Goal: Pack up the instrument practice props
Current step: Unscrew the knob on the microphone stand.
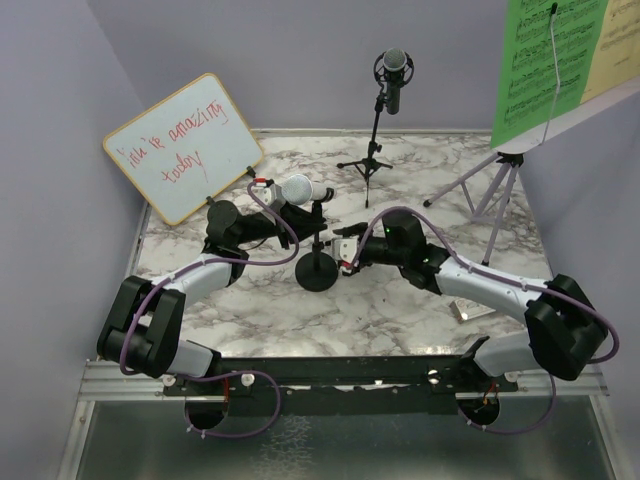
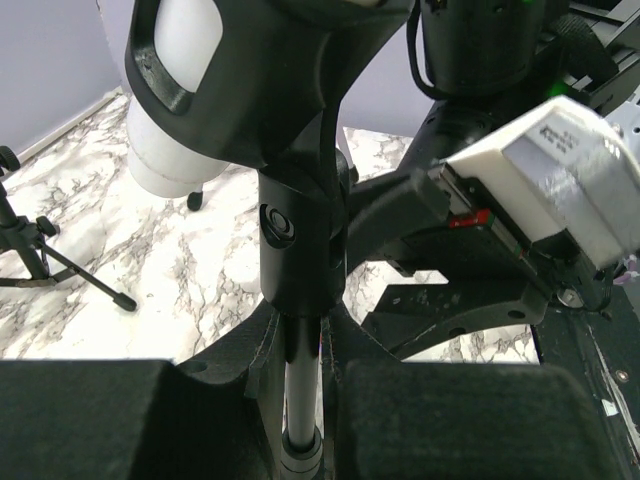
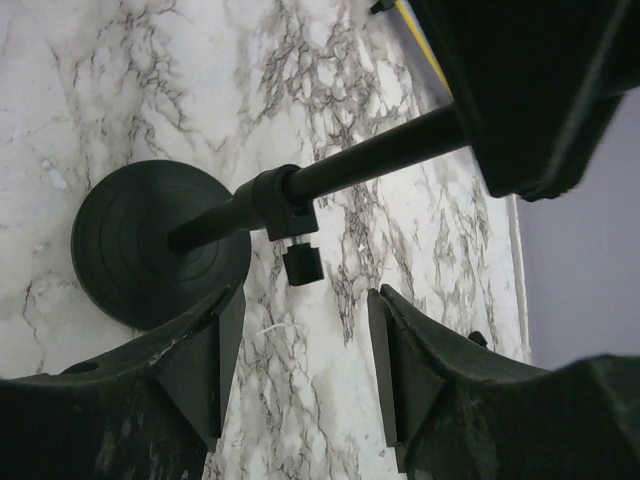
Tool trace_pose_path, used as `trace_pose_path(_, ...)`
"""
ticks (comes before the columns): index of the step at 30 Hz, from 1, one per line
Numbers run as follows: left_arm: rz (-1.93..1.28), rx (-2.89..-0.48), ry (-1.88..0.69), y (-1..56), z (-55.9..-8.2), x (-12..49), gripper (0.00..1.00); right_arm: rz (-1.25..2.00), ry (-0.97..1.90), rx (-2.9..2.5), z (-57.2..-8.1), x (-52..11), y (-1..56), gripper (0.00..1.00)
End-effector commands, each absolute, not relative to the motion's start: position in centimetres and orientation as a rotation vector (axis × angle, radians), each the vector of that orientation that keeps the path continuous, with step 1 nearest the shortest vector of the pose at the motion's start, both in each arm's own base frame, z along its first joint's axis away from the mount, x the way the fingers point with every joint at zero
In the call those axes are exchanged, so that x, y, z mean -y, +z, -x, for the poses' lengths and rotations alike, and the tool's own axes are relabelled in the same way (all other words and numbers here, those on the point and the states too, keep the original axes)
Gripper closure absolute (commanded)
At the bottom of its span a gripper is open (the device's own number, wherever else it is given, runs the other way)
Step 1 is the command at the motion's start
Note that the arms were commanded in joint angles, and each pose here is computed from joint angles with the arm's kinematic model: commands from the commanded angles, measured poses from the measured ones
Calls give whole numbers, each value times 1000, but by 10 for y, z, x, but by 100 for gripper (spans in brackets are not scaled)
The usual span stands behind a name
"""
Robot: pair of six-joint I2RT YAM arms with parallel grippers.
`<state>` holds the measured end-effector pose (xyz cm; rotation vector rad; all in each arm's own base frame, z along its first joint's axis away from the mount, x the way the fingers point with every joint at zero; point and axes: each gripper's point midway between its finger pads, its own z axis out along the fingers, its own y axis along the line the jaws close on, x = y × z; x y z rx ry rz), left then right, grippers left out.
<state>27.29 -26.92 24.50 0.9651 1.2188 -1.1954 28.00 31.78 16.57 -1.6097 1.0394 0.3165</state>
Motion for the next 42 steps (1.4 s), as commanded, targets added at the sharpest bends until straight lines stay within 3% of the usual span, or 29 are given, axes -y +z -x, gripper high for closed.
trace_pose_path(1, -1004, -1268, -1286, 232, -257, 273, 100, 1727, 290, -918, -275, -324, 159, 43)
trace_pose_path(14, -1006, -1259, -1285, 236, -255, 273, 100, 1751, 239, -885, -278, -339, 155, 54)
trace_pose_path(16, -1003, -1257, -1281, 237, -255, 272, 100, 1763, 223, -896, -279, -339, 152, 62)
trace_pose_path(20, -993, -1252, -1268, 239, -256, 272, 100, 1735, 168, -916, -282, -336, 152, 94)
trace_pose_path(21, -983, -1252, -1259, 240, -258, 271, 100, 1730, 144, -915, -283, -335, 152, 99)
trace_pose_path(29, -791, -1253, -1102, 257, -280, 262, 100, 1667, -176, -878, -288, -325, 142, 99)
trace_pose_path(42, -368, -1325, -820, 265, -315, 227, 100, 1255, -735, -762, -297, -337, 173, 100)
